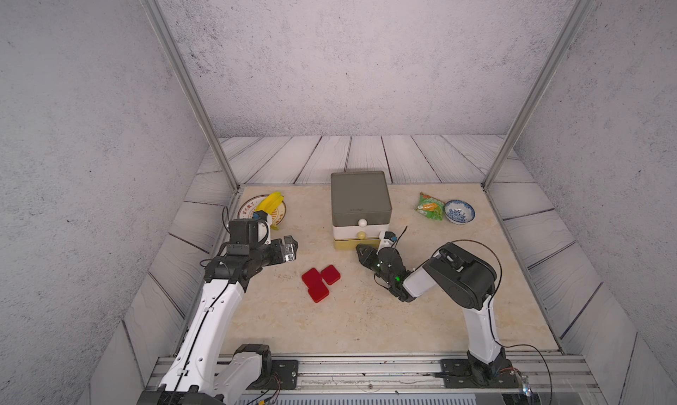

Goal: Place the brooch boxes into the drawer by color
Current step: Open the drawer in the storage box.

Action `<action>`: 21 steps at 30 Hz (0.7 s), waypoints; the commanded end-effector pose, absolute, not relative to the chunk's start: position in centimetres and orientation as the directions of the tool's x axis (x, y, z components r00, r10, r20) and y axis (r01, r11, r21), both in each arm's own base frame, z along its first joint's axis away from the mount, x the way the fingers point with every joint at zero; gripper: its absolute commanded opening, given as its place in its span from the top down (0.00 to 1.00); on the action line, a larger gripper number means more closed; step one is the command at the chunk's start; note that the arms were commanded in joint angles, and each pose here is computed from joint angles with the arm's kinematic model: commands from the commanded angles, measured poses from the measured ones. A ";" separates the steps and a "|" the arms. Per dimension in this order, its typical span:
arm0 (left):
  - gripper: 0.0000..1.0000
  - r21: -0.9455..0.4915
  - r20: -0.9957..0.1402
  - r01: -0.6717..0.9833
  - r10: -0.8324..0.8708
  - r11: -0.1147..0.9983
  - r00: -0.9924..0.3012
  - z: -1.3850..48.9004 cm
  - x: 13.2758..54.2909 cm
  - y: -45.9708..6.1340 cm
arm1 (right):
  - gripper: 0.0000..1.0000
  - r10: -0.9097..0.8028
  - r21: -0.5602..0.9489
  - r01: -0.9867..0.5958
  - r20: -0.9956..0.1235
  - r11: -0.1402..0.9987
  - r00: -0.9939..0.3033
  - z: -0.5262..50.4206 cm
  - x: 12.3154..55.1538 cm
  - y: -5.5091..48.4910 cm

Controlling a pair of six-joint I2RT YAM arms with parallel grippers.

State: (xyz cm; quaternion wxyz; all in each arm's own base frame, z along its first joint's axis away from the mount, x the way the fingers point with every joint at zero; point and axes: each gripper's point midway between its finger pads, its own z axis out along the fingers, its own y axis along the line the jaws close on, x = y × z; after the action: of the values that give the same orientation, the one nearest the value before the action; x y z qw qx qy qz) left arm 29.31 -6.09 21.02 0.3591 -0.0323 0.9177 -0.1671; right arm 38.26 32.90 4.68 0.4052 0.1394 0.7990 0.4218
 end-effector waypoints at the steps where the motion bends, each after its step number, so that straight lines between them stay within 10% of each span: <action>1: 0.02 -0.327 -0.668 0.084 -0.168 0.941 -0.725 22.1 29.1 -6.3 | 0.82 0.586 0.793 -0.123 -0.536 0.597 -0.608 5.4 39.1 32.8; 21: 0.01 -0.359 -0.665 0.057 -0.212 0.932 -0.716 22.1 28.7 -6.3 | 0.81 0.491 0.790 -0.175 -0.519 0.587 -0.700 6.0 30.7 33.2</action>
State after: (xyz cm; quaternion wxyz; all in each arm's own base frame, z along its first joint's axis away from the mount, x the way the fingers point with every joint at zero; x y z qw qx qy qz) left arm 28.91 -6.08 21.87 0.3709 -0.0388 0.9117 -0.1726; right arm 31.55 32.88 4.66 0.3715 0.1053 0.8168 0.4285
